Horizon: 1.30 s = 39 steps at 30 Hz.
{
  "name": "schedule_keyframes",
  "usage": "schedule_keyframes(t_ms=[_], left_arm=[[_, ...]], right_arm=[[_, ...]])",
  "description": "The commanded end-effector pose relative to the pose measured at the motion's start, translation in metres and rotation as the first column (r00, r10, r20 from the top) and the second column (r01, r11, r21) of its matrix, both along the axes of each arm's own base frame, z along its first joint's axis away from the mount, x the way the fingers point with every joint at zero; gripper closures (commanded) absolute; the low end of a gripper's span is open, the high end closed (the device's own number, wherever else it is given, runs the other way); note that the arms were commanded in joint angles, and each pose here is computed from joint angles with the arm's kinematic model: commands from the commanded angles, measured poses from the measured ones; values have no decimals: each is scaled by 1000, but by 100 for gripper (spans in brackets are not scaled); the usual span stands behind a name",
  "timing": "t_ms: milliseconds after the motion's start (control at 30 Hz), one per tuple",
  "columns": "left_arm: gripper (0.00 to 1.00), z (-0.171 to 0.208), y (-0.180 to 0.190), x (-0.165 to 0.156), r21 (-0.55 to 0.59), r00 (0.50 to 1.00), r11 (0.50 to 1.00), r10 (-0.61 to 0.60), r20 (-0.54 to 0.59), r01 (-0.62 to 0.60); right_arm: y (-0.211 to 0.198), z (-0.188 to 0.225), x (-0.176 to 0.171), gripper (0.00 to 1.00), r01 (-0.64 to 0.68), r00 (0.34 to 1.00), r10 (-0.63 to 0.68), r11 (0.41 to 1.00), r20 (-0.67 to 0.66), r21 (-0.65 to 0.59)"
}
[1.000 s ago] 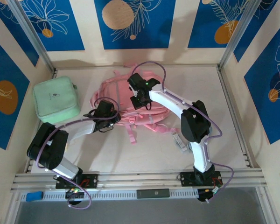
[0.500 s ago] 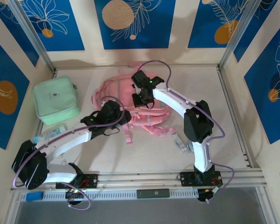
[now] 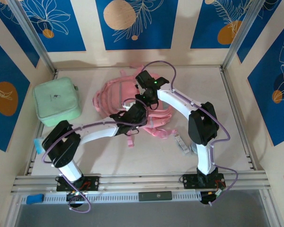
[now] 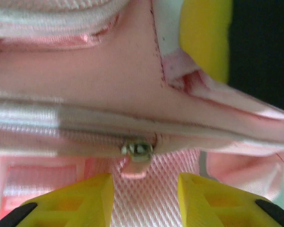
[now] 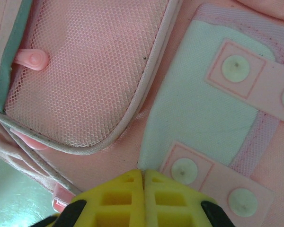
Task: Pack the student bag
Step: Unzip the student bag at the center of the table.
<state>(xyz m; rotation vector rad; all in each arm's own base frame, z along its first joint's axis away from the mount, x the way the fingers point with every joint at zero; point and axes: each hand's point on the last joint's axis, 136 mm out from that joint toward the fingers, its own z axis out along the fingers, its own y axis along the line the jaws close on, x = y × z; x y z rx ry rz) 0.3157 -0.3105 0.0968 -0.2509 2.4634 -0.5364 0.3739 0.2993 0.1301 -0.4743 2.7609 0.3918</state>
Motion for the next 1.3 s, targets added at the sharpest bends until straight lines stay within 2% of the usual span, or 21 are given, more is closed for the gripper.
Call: schedule_keyframes(t_ms=[0,200,367,667,933,1167,1267], left_arm=[[60,8,-1,18,79,998,997,13,67,-18],[62,0,-7,32,123,995,992,0,103,-13],[67,7,-17,49,142,989,990,-8,150,-13],[83,10,-16,66,147,986,989,5,169,-30],[100,32,-18,59,148,970,984,-126,207,96],[100,45,0,24,160,957,954,-272,104,254],[100,42,15,7,175,953,939,-303,17,295]], right_arm=[[10,22,-4,100,-13,1000,12,997,13,71],[12,22,-4,100,-19,1000,19,997,4,79],[14,21,-5,100,-19,1000,20,996,-3,87],[14,20,-4,100,-29,1000,29,997,1,77],[5,23,1,100,-25,1000,24,997,20,70],[-6,33,10,100,-45,995,42,999,86,25],[0,36,9,100,-107,988,106,994,117,7]])
